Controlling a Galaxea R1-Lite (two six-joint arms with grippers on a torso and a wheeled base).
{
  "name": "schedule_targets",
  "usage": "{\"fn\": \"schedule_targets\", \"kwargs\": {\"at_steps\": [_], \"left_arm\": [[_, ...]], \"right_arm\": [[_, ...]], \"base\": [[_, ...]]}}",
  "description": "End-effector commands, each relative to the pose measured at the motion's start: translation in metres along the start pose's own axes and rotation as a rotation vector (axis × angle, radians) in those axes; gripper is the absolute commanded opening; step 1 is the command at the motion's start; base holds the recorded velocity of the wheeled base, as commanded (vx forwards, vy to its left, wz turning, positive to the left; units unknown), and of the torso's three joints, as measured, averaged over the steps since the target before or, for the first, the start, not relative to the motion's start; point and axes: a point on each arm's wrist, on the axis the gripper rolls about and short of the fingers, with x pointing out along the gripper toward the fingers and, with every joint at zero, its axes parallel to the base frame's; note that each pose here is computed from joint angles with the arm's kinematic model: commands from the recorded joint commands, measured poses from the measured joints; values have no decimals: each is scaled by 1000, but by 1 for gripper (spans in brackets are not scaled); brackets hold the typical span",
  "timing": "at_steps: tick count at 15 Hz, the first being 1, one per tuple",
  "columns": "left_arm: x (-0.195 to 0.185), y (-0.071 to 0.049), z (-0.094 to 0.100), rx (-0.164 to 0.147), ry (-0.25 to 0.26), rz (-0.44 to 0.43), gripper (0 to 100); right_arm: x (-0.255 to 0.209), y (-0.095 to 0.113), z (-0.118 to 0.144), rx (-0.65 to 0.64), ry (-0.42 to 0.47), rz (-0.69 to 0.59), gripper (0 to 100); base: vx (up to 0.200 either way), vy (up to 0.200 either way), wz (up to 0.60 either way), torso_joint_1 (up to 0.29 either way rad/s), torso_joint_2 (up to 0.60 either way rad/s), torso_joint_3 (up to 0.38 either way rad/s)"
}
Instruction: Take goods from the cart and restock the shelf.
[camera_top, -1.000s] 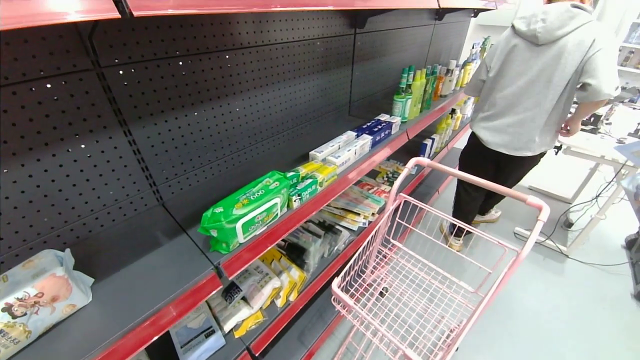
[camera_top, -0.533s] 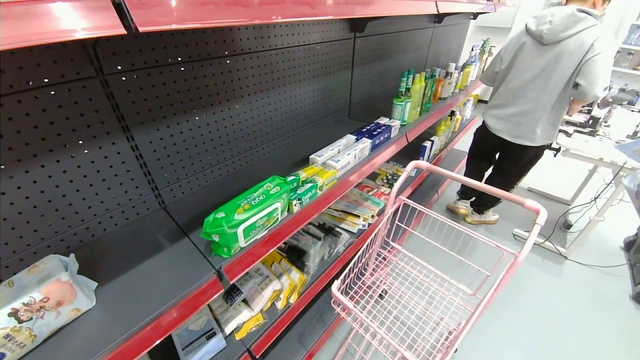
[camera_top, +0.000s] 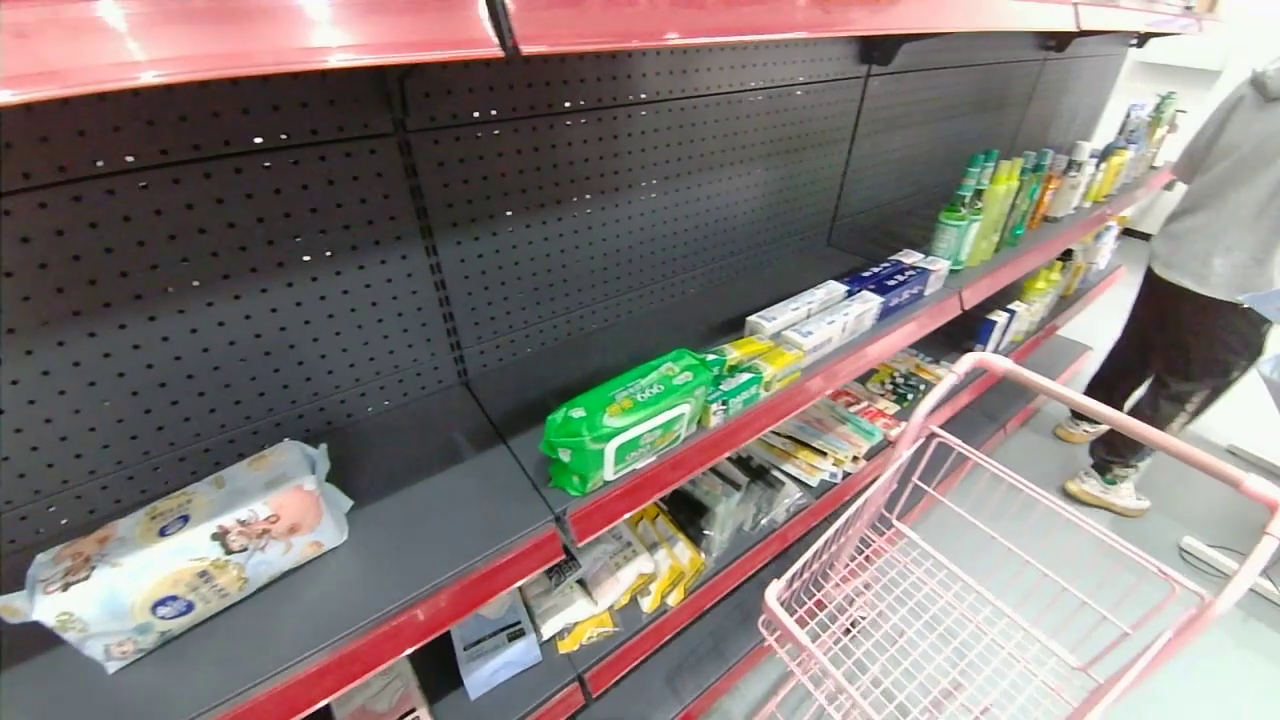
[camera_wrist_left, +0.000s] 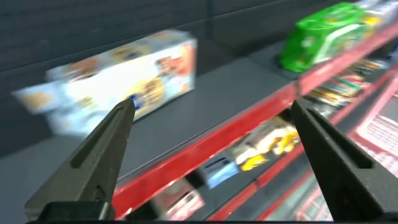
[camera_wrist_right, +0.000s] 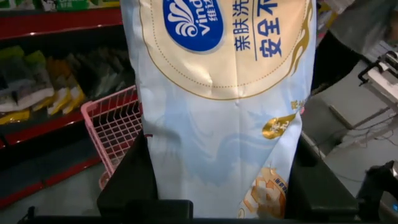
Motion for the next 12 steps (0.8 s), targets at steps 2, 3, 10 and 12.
{"fn": "schedule_targets", "kwargs": {"at_steps": [2, 3, 10, 12], "left_arm": [[0, 0, 0, 0, 2, 0, 100], [0, 0, -1, 0, 3, 0, 100], [0, 0, 0, 0, 2, 0, 100], [0, 0, 0, 0, 3, -2, 100]], "right_arm": [[0, 1, -2, 0, 4, 2, 0], [0, 1, -3, 0, 4, 2, 0], [-1, 1, -3, -2, 0, -1, 0], [-2, 1, -5, -6, -2, -10, 0]], "base": [[0, 0, 600, 7, 5, 5], [0, 0, 600, 2, -2, 17], [0, 0, 600, 2, 1, 1], [0, 0, 600, 2, 2, 10]]}}
